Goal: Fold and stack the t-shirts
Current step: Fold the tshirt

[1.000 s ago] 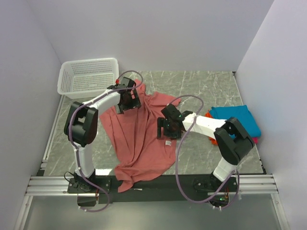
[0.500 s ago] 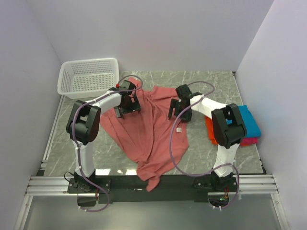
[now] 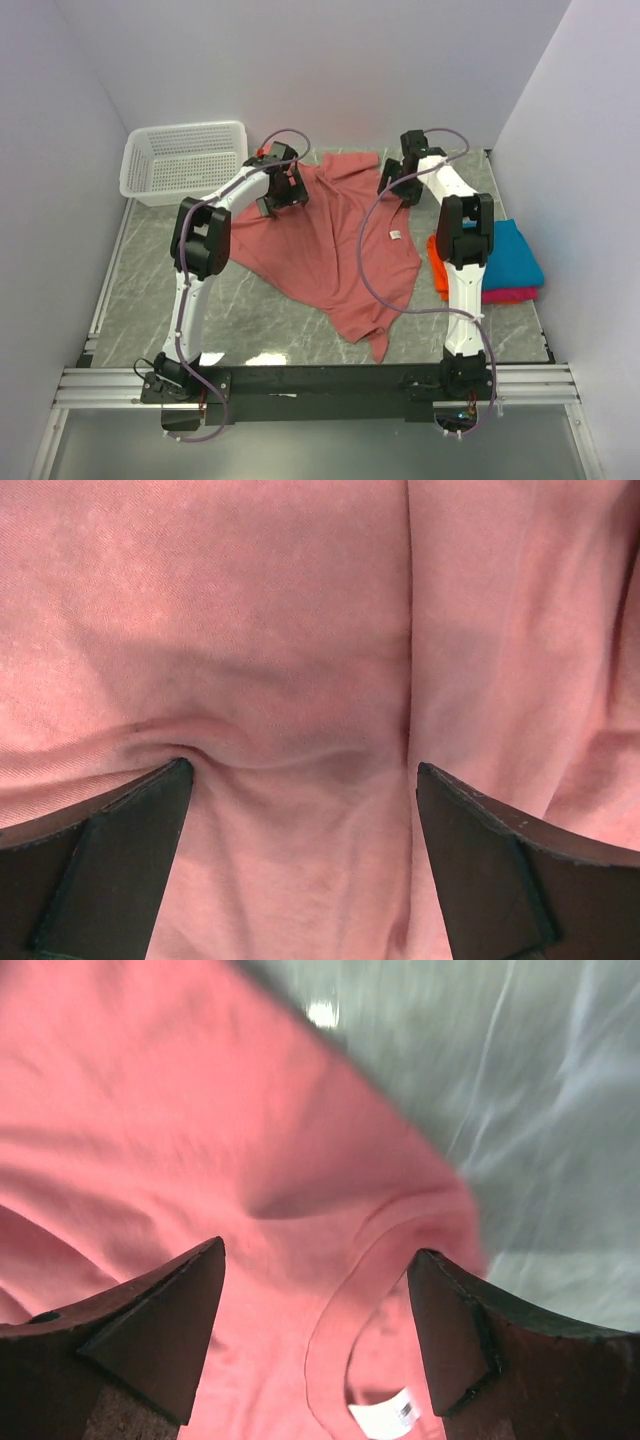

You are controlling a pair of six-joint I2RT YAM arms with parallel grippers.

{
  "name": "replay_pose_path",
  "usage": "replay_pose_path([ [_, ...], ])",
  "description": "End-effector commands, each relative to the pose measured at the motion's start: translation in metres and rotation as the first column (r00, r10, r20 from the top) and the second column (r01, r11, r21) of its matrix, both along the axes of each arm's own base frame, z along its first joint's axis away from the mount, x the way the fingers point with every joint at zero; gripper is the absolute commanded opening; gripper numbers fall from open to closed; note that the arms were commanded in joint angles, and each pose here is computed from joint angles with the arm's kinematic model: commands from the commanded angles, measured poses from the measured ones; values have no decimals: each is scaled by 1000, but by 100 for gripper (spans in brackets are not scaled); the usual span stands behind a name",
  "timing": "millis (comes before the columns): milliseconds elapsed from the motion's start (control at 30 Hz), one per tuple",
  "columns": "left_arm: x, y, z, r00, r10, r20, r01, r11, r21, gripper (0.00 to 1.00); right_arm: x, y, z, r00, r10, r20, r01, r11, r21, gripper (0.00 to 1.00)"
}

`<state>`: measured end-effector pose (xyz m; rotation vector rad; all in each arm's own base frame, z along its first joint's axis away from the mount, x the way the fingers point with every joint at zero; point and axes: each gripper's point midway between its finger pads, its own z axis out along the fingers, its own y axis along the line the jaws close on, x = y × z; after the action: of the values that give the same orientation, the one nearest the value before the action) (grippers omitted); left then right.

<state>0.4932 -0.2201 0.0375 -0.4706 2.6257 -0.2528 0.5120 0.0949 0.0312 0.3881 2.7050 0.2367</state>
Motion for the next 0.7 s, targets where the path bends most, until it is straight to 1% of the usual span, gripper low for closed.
replay_pose_path([
  [0,11,-2,22,999,-6,38,7,1000,-14,100,26,0,38,992,78,98,-80,997,17,79],
  [67,12,0,44,997,-13,80,14,1000,-17,99,36,4,57,983,103,152,-108,994,25,79],
  [100,12,6,51,996,3,94,-4,1000,4,99,38,5,68,979,108,171,-114,993,25,79],
  [133,8,11,67,994,16,111,-18,1000,11,99,39,3,76,977,106,185,-110,994,16,79],
  [167,-1,17,68,995,27,95,-30,999,29,99,36,1,82,976,108,189,-112,994,8,79],
  [200,-8,23,72,995,39,90,-43,998,46,99,32,0,102,971,103,217,-106,994,3,79],
  [267,-31,44,78,993,88,73,-95,990,100,99,16,3,101,971,113,211,-114,993,-6,79],
  [300,-40,51,79,992,104,69,-111,987,115,99,6,4,130,957,113,267,-115,993,-9,79],
  [333,-49,59,92,988,129,89,-139,983,116,99,-8,3,115,961,115,250,-113,993,-21,80],
  [367,-64,68,79,989,138,55,-145,980,138,100,-19,11,118,958,125,259,-122,992,-25,80],
  [400,-72,71,79,989,142,50,-147,979,141,99,-32,14,140,945,120,303,-117,993,-25,80],
  [433,-83,77,77,987,153,44,-158,977,146,99,-50,14,122,957,103,272,-101,995,-20,80],
  [467,-87,79,76,987,157,44,-162,976,143,99,-63,25,121,954,115,277,-117,993,-11,80],
  [500,-90,78,78,987,152,54,-158,979,128,99,-75,29,135,941,111,320,-117,993,1,80],
  [533,-94,79,70,989,145,38,-149,980,129,99,-93,32,115,949,112,293,-119,993,3,81],
  [567,-92,74,69,990,133,40,-137,985,105,99,-105,43,120,945,107,309,-122,992,29,81],
  [600,-90,72,67,991,127,38,-130,986,100,99,-115,50,116,946,114,302,-133,990,42,81],
  [633,-86,71,62,990,134,33,-137,986,100,99,-128,55,101,956,101,274,-122,991,61,81],
  [667,-84,66,60,992,124,25,-126,988,84,99,-136,61,100,955,106,278,-131,989,71,81],
])
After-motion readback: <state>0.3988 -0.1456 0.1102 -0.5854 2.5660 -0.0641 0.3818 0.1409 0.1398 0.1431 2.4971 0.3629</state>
